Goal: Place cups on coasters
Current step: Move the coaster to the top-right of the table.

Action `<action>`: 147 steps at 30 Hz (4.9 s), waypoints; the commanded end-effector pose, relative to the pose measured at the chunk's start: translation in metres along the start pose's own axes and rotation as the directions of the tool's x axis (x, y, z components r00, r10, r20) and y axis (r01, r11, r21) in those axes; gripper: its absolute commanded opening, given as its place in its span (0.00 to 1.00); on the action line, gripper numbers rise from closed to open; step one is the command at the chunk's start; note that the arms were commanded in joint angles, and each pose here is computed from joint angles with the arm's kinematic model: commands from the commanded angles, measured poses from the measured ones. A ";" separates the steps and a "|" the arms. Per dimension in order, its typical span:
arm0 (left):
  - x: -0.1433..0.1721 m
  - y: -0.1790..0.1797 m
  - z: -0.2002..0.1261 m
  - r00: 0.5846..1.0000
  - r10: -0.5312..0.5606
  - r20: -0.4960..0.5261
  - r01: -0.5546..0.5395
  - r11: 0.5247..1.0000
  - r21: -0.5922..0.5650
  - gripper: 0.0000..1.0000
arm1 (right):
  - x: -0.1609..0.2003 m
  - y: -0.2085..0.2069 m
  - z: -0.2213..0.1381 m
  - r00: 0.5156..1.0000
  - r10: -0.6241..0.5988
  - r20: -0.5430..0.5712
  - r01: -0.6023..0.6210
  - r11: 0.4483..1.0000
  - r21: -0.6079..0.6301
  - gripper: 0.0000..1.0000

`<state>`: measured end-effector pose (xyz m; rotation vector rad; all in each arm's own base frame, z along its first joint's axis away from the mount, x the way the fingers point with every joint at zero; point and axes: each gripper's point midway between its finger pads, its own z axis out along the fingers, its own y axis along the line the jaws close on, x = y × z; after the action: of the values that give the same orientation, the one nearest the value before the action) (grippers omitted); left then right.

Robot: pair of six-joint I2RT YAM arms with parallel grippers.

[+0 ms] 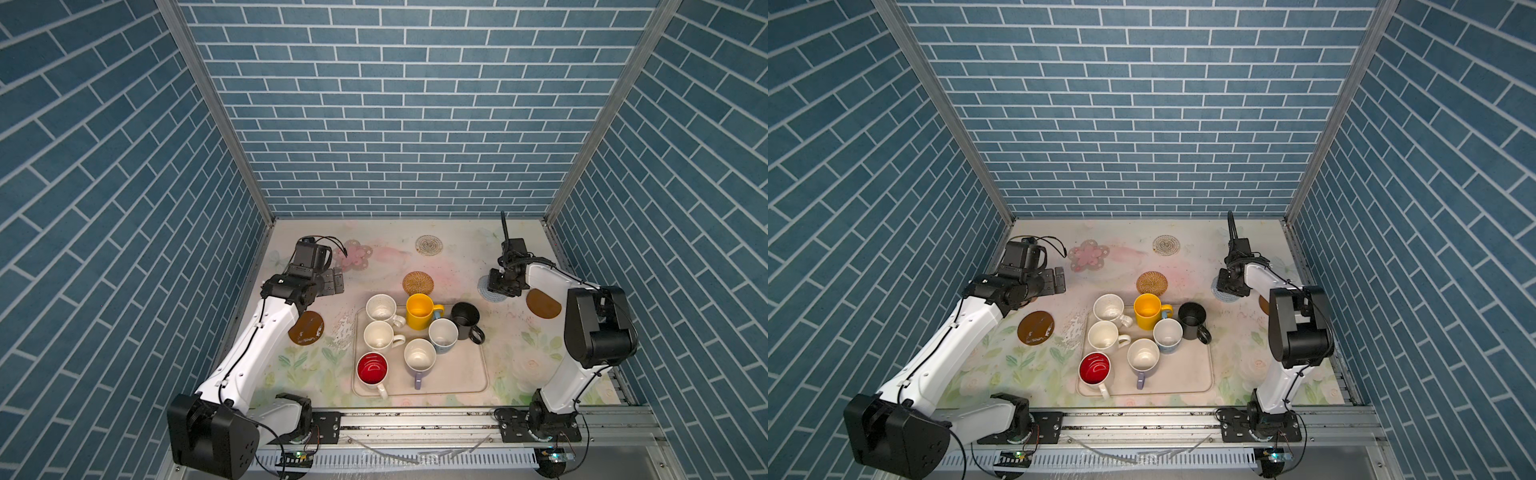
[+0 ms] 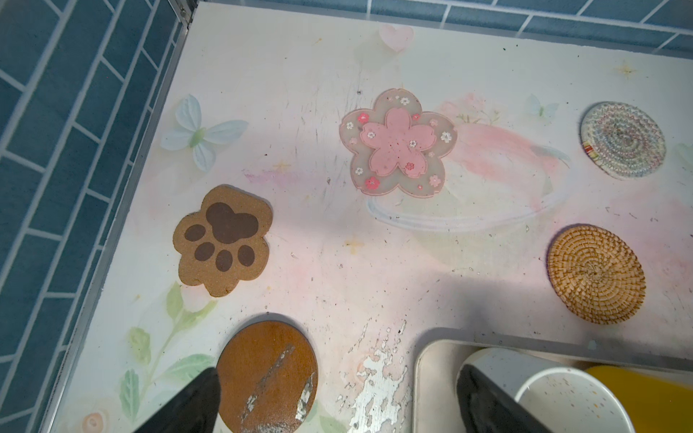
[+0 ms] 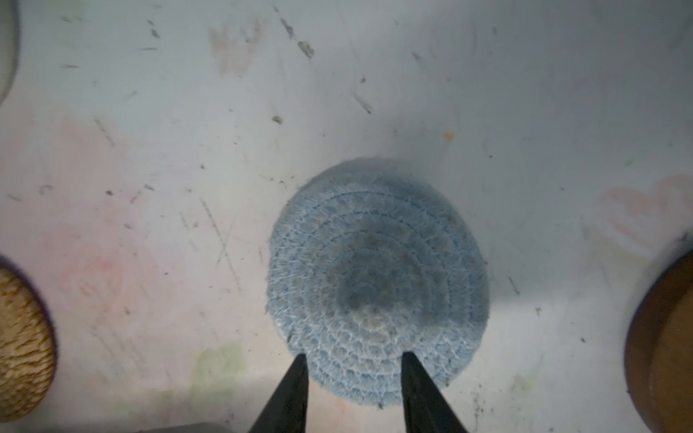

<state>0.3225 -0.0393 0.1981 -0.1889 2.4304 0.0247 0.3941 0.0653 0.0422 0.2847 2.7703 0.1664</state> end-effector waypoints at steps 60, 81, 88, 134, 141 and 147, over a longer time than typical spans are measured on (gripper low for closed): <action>0.000 -0.032 -0.037 0.995 0.097 0.016 -0.098 0.986 0.137 0.99 | -0.145 -0.067 -0.062 0.933 0.279 0.226 -0.297 0.953 0.051 0.73; 0.035 -0.100 -0.062 0.966 0.252 0.063 -0.260 0.930 0.259 0.99 | 0.048 -0.157 -0.070 0.783 0.578 0.229 -0.605 0.794 0.065 0.79; 0.038 -0.101 -0.061 0.966 0.254 0.059 -0.260 0.928 0.267 0.99 | 0.045 -0.179 -0.040 0.750 0.637 0.181 -0.650 0.759 0.022 0.76; 0.024 -0.098 -0.053 0.963 0.260 0.076 -0.270 0.944 0.190 0.99 | -0.012 -0.083 0.023 0.860 0.510 0.028 -0.503 0.855 -0.125 0.59; 0.027 -0.090 -0.060 0.965 0.252 0.080 -0.263 0.946 0.189 0.99 | -0.026 -0.042 0.042 0.891 0.455 0.003 -0.451 0.883 -0.127 0.58; 0.032 -0.081 -0.063 0.964 0.249 0.089 -0.261 0.949 0.175 0.99 | -0.037 -0.015 0.053 0.900 0.435 -0.002 -0.431 0.892 -0.139 0.57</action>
<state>0.2763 -0.1360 0.2373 0.2061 2.3363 -0.1210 0.4601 0.0369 0.0334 0.7468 2.5073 0.4727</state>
